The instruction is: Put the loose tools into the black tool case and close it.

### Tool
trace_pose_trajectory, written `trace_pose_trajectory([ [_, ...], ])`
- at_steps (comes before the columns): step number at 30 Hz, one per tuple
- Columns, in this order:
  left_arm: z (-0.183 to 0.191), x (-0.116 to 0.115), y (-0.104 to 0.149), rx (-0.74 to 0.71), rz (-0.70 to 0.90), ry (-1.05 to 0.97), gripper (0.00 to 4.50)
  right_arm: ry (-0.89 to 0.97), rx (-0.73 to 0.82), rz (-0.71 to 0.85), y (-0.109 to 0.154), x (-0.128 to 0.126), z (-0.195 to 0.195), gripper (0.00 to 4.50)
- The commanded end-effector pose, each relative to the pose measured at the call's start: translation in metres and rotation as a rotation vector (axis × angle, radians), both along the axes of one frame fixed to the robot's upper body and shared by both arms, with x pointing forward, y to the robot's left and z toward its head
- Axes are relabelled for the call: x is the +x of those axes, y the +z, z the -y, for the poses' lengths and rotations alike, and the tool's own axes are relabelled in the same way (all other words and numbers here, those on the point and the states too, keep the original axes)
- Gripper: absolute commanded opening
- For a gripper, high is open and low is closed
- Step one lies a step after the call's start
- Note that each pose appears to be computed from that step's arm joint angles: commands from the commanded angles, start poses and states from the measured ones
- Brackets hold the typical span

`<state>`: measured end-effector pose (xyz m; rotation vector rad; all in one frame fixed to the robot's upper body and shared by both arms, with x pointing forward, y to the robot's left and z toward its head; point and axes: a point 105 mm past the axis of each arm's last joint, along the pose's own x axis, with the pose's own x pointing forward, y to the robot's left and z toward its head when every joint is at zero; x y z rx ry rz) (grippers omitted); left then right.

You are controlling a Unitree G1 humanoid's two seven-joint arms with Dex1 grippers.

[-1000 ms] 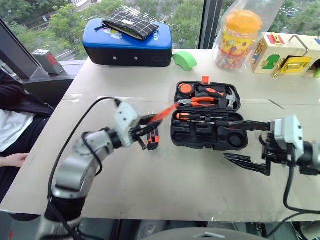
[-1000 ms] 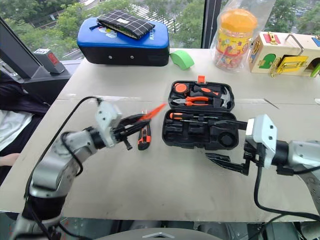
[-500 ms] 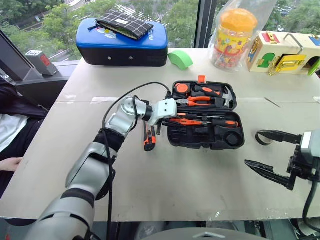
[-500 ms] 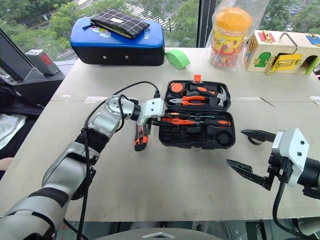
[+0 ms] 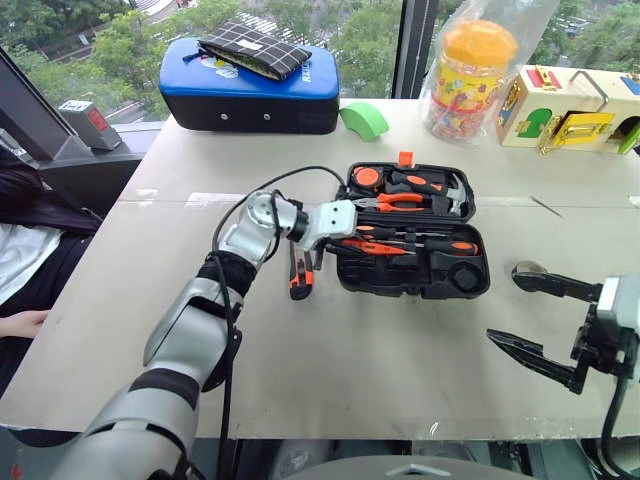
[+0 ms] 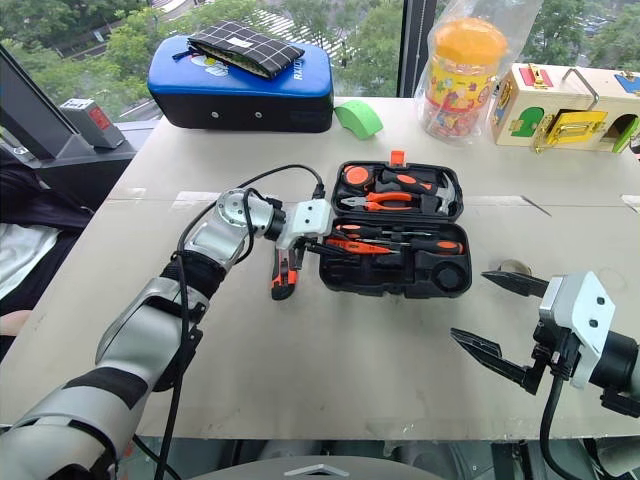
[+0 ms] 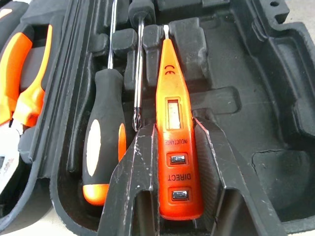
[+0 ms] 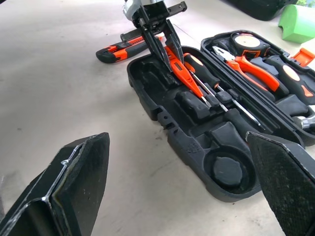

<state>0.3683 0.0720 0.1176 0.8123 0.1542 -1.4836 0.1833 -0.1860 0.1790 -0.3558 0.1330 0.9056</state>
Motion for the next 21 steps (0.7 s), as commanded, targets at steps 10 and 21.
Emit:
trace_pose_trajectory([
  [10,0.0,-0.008,0.033,-0.123,-0.095,-0.004,3.36,-0.007,-0.015,0.061,0.008,0.002,0.0,4.5],
  [21,-0.007,-0.017,0.028,-0.251,-0.198,0.17,0.04,-0.01,-0.005,0.081,0.006,0.007,-0.004,4.5],
])
